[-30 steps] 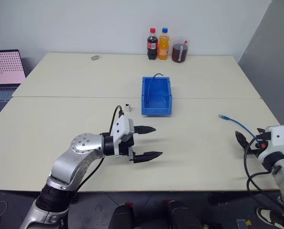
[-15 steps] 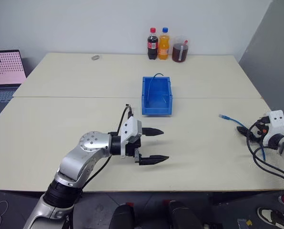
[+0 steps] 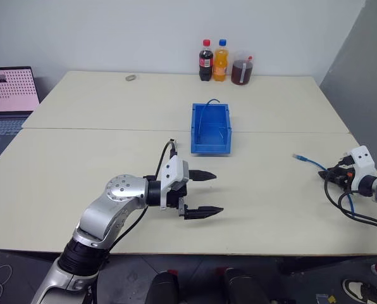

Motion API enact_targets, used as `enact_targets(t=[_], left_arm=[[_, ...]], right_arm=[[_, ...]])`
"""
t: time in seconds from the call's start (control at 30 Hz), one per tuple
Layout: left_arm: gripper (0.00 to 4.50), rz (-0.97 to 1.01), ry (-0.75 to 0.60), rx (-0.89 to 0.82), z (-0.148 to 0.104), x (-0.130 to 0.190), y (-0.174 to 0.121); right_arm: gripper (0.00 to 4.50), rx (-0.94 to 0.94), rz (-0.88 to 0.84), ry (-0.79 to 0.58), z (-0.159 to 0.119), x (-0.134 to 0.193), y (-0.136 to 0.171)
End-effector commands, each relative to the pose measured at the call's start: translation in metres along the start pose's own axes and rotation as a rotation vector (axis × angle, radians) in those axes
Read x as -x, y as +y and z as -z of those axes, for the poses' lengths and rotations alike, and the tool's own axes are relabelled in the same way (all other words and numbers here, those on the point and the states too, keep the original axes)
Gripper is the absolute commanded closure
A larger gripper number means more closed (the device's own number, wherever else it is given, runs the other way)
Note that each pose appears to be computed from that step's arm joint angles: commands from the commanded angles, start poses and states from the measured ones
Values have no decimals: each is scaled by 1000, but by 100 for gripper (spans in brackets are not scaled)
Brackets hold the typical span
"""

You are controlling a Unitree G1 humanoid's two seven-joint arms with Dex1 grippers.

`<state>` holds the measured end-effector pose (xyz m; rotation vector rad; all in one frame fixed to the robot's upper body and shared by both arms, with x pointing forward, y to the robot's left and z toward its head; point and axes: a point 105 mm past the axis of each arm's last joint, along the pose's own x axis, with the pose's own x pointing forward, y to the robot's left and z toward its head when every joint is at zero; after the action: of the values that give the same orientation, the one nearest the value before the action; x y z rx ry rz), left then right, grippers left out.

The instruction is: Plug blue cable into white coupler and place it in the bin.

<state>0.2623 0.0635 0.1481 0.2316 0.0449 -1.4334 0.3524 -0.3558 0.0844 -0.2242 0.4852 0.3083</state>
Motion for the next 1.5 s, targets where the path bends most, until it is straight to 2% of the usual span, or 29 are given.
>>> enact_targets(t=[0.03,0.13,0.23,0.33,0.5,0.63,0.77,0.93,1.03,1.17,1.27,1.4,1.43,1.47,1.5], left_arm=[[0,1,-13,-45,-6,2,-1],[0,-13,-7,-41,-3,5,1],[0,-63,15,-9,7,17,4],[0,-126,77,34,28,38,5],[0,-270,206,118,67,87,8],[0,-358,218,148,76,108,17],[0,-414,220,146,75,122,26],[0,-449,229,144,78,130,29],[0,-454,229,144,78,130,29],[0,-467,224,148,79,130,30],[0,-458,224,162,81,129,29],[0,-443,217,157,81,122,32],[0,-439,215,154,81,120,33],[0,-434,212,148,80,118,36],[0,-427,210,141,80,115,38]], right_arm=[[379,50,-2,19,-2,7,-6],[448,109,-48,1,-13,7,-2],[448,282,-178,-39,-36,8,20],[448,459,-333,-102,-59,12,60],[448,676,-565,-203,-78,11,154],[448,754,-638,-279,-94,-4,206],[448,820,-704,-335,-109,-34,260],[448,846,-746,-307,-109,-60,293],[448,867,-753,-294,-105,-65,296],[369,884,-764,-276,-97,-69,297],[289,885,-763,-283,-98,-68,296],[183,866,-809,-286,-99,-55,295],[172,848,-827,-289,-101,-50,295],[139,817,-852,-292,-102,-42,295],[124,781,-877,-295,-104,-34,296]])
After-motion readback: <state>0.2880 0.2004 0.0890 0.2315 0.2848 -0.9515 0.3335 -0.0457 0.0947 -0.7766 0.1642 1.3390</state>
